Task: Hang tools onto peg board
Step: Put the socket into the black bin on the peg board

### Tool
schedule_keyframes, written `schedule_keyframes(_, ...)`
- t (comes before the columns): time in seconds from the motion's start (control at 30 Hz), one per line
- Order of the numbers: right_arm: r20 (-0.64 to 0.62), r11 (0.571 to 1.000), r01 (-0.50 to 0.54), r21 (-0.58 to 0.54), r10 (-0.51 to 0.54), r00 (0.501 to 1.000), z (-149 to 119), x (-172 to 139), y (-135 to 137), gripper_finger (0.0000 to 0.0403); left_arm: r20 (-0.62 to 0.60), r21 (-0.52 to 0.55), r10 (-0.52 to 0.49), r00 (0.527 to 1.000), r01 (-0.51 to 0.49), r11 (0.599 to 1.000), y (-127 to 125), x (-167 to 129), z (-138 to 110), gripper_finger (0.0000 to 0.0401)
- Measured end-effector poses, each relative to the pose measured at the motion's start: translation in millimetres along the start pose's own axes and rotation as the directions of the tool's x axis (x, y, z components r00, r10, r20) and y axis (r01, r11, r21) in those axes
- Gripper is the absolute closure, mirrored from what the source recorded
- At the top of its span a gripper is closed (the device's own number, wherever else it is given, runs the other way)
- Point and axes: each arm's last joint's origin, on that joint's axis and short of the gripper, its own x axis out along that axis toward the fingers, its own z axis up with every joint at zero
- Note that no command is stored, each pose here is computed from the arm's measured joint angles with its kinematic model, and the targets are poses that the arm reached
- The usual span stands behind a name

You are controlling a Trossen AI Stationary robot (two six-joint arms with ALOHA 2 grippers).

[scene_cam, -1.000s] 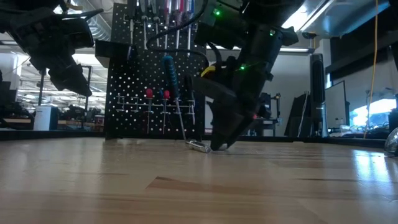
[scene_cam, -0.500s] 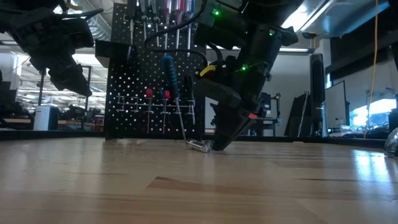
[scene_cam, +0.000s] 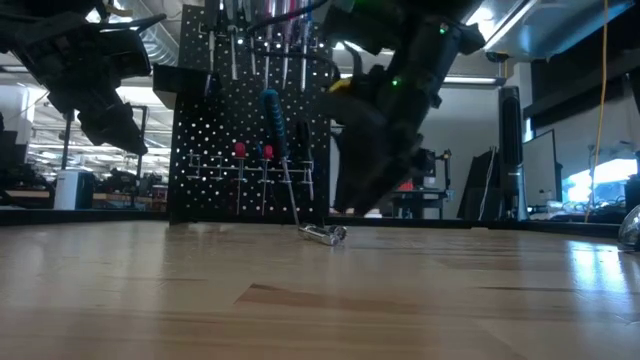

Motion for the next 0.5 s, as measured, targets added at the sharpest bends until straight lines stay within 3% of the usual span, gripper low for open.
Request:
schedule_keyframes(0.23,0.045,1.000,0.009,0.021,-0.010,0.999,-2,23,4,0.0183,0.000,0.000,0.000,1.000,0.000,1.000,0,0,0,0.0217)
schedule_keyframes(0.5,0.025,0.999,0.046,0.026,-0.046,0.999,-7,36,3,0.0204,0.002,0.000,0.004,1.000,-0.004,1.000,0,0,0,0.0217)
